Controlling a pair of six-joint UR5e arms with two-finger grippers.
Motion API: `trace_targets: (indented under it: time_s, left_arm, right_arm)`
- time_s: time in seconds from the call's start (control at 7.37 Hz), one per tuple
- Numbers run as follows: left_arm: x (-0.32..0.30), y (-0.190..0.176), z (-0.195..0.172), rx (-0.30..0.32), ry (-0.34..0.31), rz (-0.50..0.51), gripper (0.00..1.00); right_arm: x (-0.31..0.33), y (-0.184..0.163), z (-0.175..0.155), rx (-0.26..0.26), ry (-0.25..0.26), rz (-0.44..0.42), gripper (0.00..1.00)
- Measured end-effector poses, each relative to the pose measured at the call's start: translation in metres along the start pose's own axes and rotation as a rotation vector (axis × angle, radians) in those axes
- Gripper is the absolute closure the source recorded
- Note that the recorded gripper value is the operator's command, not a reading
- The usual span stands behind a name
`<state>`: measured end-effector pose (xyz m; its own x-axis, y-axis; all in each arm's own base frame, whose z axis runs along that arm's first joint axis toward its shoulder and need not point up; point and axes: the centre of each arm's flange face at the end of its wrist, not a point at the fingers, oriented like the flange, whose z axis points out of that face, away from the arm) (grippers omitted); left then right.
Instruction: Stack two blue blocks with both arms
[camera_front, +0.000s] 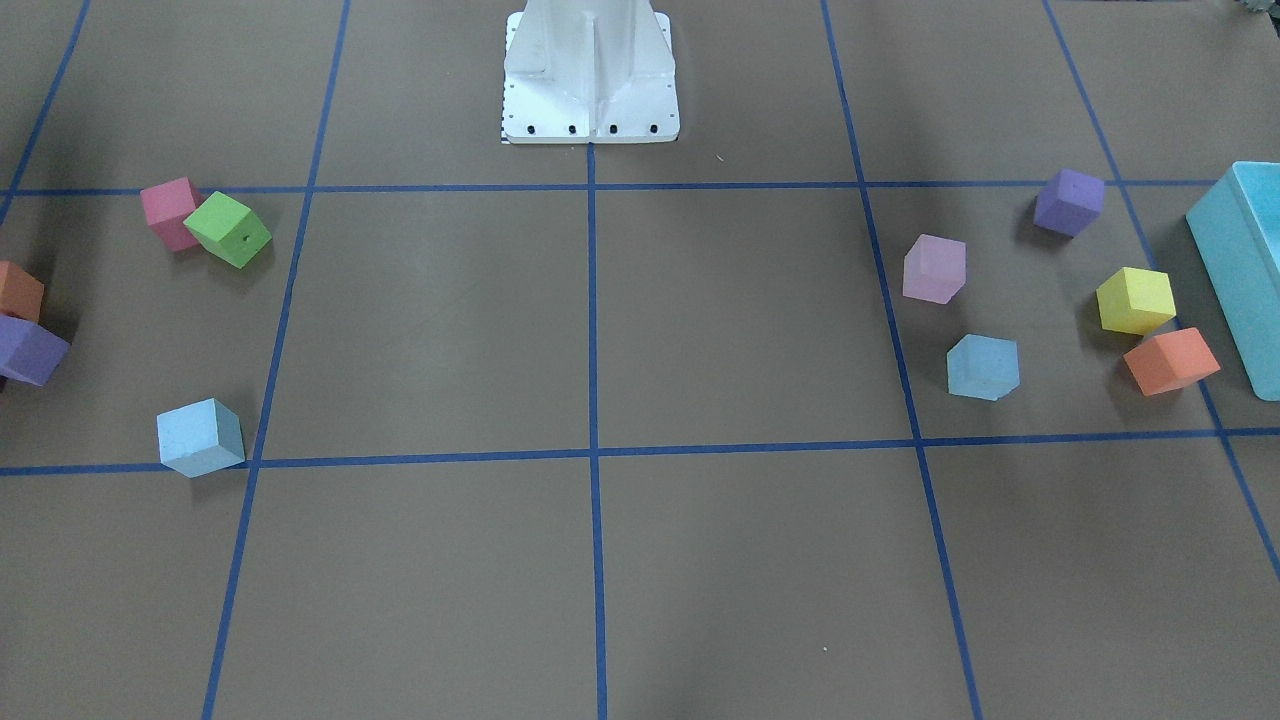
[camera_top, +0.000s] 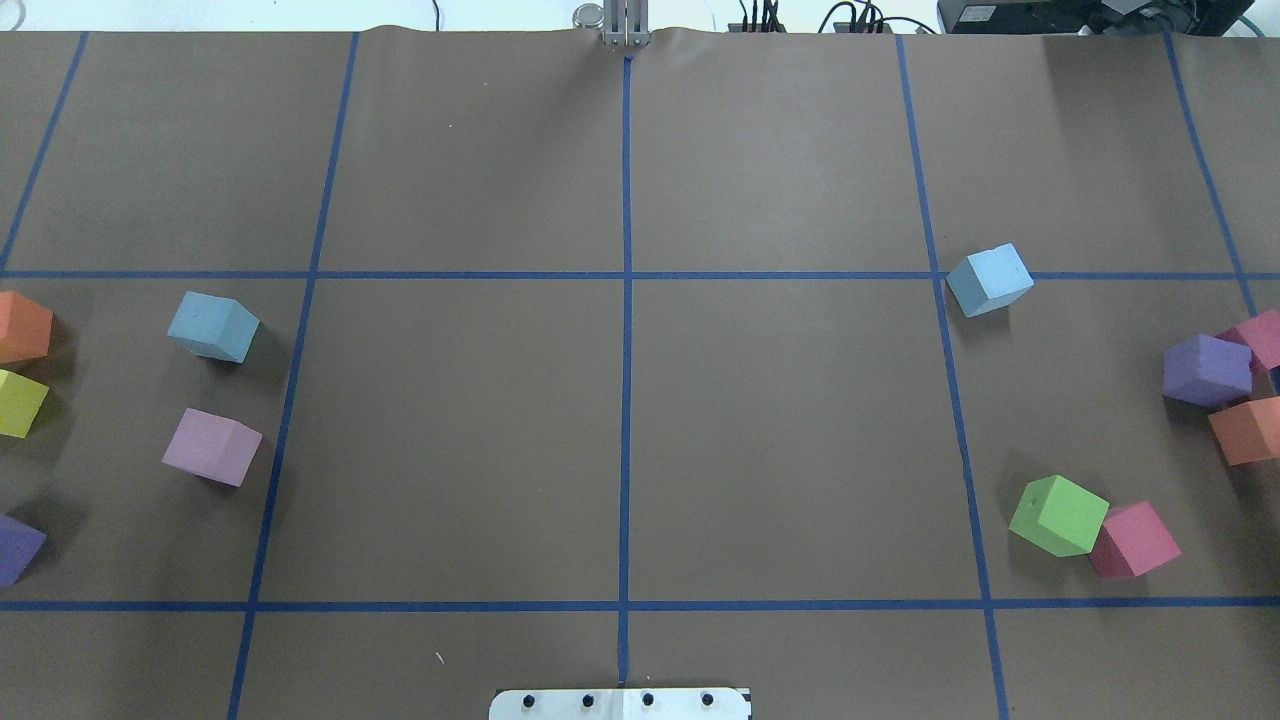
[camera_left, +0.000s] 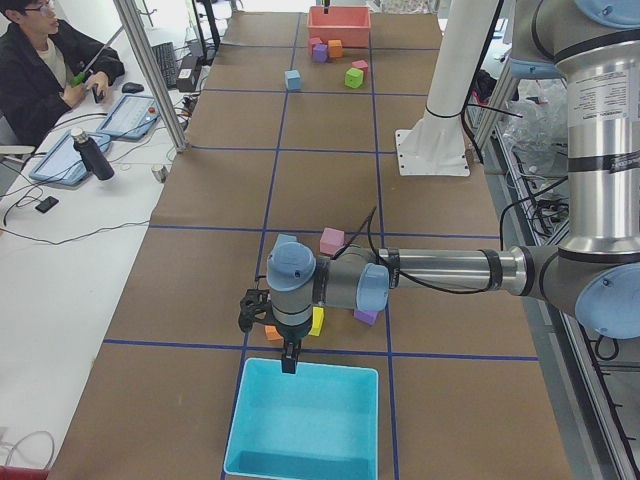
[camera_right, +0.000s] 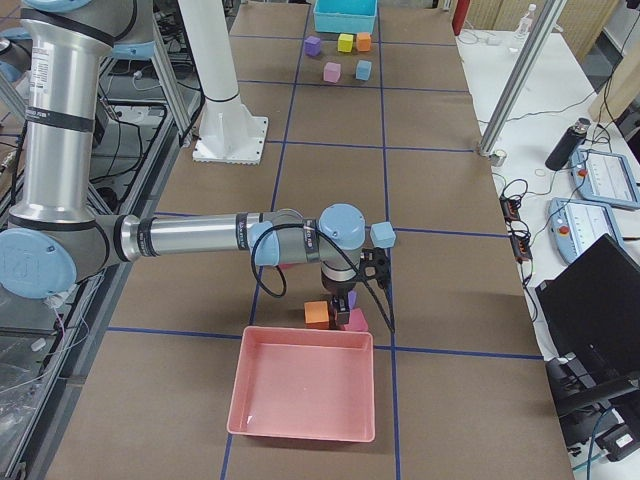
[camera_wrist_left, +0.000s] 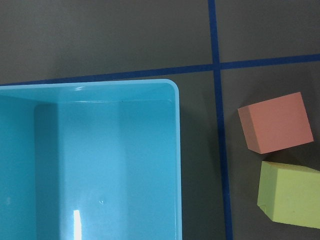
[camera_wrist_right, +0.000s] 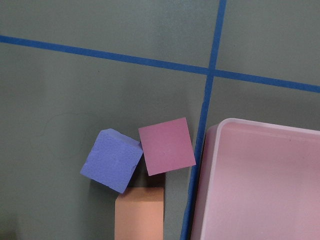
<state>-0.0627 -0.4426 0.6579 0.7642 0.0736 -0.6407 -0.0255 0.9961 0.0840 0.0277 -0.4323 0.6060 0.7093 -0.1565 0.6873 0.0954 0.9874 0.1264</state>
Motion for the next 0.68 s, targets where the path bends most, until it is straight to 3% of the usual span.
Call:
trace_targets:
  time_s: [0.41, 0.68]
  left_arm:
    - [0.001, 0.0, -0.001, 0.002, 0.0, 0.001, 0.02]
    - [0.001, -0.001, -0.001, 0.003, 0.0, 0.002, 0.02]
  right_arm:
    - [-0.003, -0.004, -0.003, 0.007, 0.0, -0.008, 0.0]
    - [-0.012, -0.016, -0.008, 0.07, -0.002, -0.079, 0.0]
